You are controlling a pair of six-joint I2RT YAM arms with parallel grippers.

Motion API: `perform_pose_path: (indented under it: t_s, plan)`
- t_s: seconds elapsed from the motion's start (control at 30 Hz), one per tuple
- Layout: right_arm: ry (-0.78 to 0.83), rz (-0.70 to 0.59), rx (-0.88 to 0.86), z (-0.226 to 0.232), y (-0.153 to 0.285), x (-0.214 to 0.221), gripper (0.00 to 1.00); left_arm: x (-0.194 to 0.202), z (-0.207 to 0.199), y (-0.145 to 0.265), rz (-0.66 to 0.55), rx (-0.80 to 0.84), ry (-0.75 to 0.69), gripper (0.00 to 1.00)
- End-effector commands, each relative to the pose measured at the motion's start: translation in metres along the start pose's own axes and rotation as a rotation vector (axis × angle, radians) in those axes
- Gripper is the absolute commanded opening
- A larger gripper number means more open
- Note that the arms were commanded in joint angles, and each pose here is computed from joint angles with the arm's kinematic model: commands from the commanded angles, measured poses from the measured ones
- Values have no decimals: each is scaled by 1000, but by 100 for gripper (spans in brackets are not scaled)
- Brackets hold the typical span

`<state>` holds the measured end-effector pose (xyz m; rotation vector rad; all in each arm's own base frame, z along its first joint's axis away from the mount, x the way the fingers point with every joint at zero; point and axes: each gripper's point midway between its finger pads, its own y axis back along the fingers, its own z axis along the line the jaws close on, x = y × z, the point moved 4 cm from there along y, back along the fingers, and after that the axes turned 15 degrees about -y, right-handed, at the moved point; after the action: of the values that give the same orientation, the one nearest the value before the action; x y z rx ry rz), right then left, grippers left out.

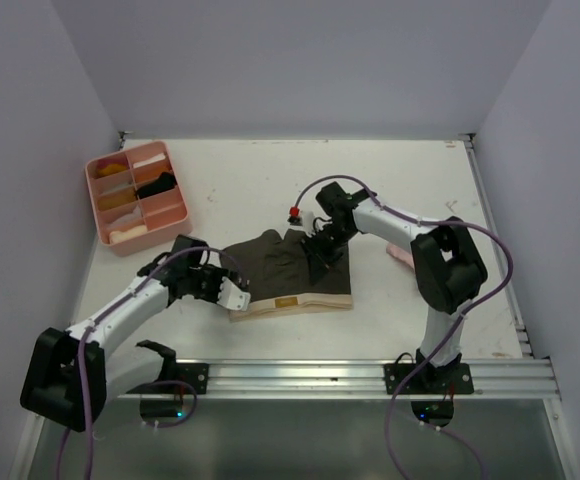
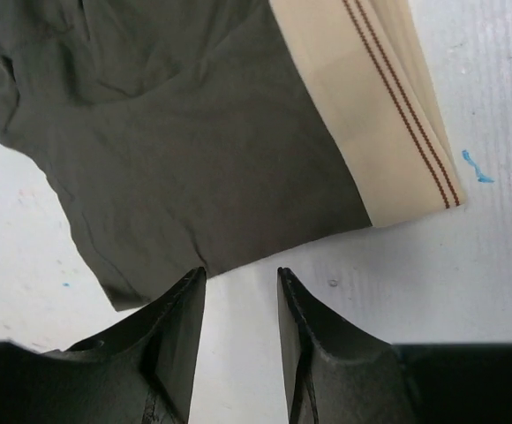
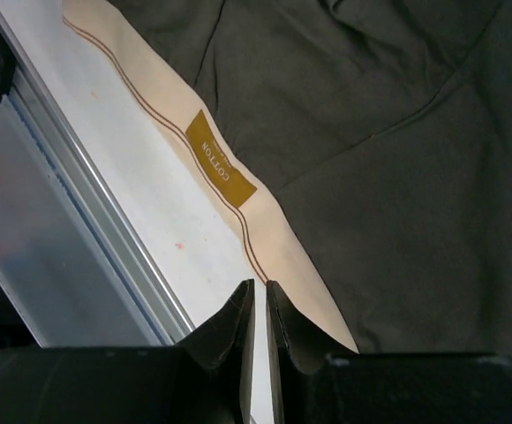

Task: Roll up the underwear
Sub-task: Flatten the underwear, then fold the underwear

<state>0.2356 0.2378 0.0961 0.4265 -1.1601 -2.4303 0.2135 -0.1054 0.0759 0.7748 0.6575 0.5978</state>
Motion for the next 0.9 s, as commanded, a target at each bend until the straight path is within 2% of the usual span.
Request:
perform_pose_path:
  t_s: [0.0,0.03,0.13,0.23,0.47,0.87]
  plan:
    - [0,-88,-19,11,4,-23,14,7,21,10,-17,-67,205,41]
    - [-11,-89,-7,7,2,-24,13,11,11,10,-16,-25,318,40]
    - [-15,-95,17,1,-1,-27,12,21,9,11,7,2,503,39]
    - [-13,-104,23,-1,-3,-27,11,24,8,7,11,26,597,38]
    - [-29,-150,32,-3,-7,-40,10,29,2,-8,3,66,706,40]
    - [-20,-210,47,-11,-18,-55,7,28,13,-13,-37,12,717,43]
